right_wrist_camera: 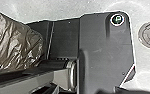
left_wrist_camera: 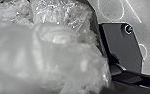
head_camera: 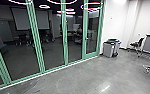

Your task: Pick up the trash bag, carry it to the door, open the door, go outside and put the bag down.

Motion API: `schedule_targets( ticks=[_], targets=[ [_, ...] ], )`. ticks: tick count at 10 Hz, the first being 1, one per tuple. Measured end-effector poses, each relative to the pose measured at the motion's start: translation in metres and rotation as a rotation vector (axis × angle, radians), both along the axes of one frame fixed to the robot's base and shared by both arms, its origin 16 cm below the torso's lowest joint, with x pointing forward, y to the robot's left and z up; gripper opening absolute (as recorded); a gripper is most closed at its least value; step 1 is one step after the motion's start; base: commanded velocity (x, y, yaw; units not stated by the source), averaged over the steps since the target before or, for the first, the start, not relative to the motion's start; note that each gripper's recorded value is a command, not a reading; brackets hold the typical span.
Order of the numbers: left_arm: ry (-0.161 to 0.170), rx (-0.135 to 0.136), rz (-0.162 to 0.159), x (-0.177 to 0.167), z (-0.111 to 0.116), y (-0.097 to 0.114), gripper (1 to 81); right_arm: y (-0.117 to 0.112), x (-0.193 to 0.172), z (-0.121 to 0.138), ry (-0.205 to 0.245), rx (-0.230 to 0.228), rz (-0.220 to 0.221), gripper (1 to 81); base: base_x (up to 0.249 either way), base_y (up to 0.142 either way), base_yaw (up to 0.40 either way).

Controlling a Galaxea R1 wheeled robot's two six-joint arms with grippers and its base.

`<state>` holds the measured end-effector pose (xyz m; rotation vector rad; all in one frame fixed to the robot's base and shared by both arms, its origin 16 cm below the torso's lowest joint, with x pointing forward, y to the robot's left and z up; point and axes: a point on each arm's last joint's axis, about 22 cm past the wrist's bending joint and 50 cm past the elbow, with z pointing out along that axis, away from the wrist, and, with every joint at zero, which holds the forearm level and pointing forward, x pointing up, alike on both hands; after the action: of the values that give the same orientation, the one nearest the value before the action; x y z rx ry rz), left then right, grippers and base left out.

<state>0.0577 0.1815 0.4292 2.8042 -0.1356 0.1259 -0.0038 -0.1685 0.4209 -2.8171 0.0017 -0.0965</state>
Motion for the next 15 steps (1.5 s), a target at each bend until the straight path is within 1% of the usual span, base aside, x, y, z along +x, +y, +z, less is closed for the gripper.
schedule_targets(
  ticks=[6, 10, 12, 15],
  targets=[
    [0.0, 0.001, 0.0, -0.0001, 0.0, 0.0004, 1.0, 0.0016, 0.0001, 0.0002, 0.0, 0.002, 0.0, 81.1, 0.128, 0.0, 0.0],
    [0.0, 0.004, 0.0, 0.0, -0.0003, 0.003, 1.0, 0.0058, 0.0013, 0.0007, -0.002, 0.007, 0.001, 81.1, 0.128, -0.066, 0.0],
    [0.0, -0.002, 0.0, -0.0004, 0.0001, -0.002, 1.0, 0.0032, 0.0013, 0.0004, -0.002, 0.004, 0.001, 81.1, 0.129, -0.069, 0.0],
    [-0.002, -0.002, 0.0, 0.0016, 0.0003, -0.0014, 1.0, 0.0036, 0.0003, 0.0004, -0.001, 0.004, 0.0, 81.1, 0.13, -0.071, 0.0]
  ],
)
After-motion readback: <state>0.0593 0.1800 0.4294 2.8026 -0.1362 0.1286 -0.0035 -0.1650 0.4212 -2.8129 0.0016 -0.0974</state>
